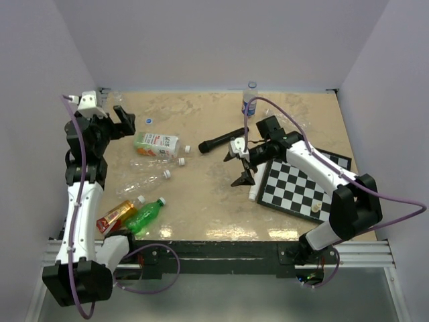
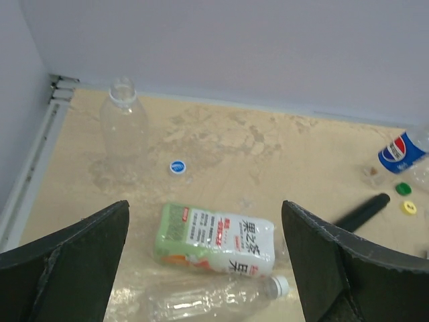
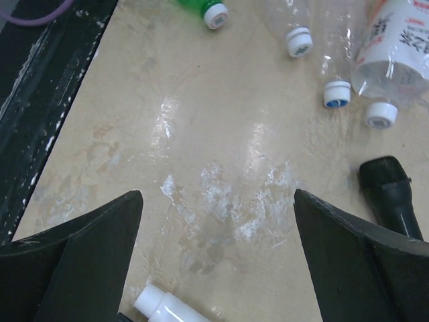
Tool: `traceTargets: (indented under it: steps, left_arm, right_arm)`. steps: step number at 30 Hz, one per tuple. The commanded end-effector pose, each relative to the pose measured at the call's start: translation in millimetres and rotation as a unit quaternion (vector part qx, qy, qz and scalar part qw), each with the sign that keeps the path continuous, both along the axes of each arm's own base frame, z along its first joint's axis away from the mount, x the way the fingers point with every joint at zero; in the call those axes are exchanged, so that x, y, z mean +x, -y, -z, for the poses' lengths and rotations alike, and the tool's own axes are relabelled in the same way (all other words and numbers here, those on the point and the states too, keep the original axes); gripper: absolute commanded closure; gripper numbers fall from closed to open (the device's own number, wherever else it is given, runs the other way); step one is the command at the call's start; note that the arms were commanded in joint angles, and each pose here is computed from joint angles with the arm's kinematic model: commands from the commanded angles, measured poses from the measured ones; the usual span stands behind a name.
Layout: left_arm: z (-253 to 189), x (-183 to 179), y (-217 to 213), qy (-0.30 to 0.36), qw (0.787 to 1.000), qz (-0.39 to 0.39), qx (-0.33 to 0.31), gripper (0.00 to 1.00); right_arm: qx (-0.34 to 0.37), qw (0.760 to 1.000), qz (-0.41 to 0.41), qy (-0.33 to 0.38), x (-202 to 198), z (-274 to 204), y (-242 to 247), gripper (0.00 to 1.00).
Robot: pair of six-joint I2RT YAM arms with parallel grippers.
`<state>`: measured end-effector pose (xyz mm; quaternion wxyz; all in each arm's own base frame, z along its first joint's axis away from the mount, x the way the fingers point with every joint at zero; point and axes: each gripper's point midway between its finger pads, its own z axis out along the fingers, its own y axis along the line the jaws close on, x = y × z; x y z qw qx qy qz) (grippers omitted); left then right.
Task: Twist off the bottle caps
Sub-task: Pick up the plastic bottle at the corner of the board.
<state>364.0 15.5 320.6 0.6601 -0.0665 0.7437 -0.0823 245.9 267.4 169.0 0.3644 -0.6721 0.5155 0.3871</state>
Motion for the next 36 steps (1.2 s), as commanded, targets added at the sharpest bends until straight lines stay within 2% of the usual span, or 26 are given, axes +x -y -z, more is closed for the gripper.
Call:
traceTargets:
  steps: [1,8,14,16,22,28,36]
  left_arm:
    - [30.9,-28.8,29.9,-0.025,0.998,0.058,-0.028,0.0]
    - [61.1,-51.0,54.6,-0.032,0.994,0.1,-0.013,0.0]
    - [96.9,-65.3,50.8,-0.038,0.996,0.08,-0.002,0.0]
    - [94.7,-66.4,48.6,-0.037,0.997,0.072,0.006,0.0]
    - [89.5,-66.1,37.1,-0.034,0.999,0.039,0.013,0.0]
    - [88.6,-67.5,24.5,-0.038,0.999,0.003,0.017,0.0]
    - [88.0,-68.4,15.0,-0.039,0.999,-0.028,0.013,0.0]
  right_arm:
    - [0.029,0.993,-0.098,0.066,-30.6,-1.7,-11.6,0.02]
    - [-0.003,0.978,-0.15,0.148,-35.1,-3.8,-47.2,0.02]
    - [-0.04,0.966,-0.181,0.182,-45.2,8.4,-105.1,0.02]
    - [-0.057,0.96,-0.189,0.196,-51.2,16.1,-126.0,0.02]
    - [-0.076,0.954,-0.216,0.194,-67.1,37.3,-177.7,0.04]
    - [-0.095,0.953,-0.208,0.2,-73.8,55.5,-221.6,0.11]
    - [-0.109,0.957,-0.186,0.196,-65.6,78.1,-250.9,0.17]
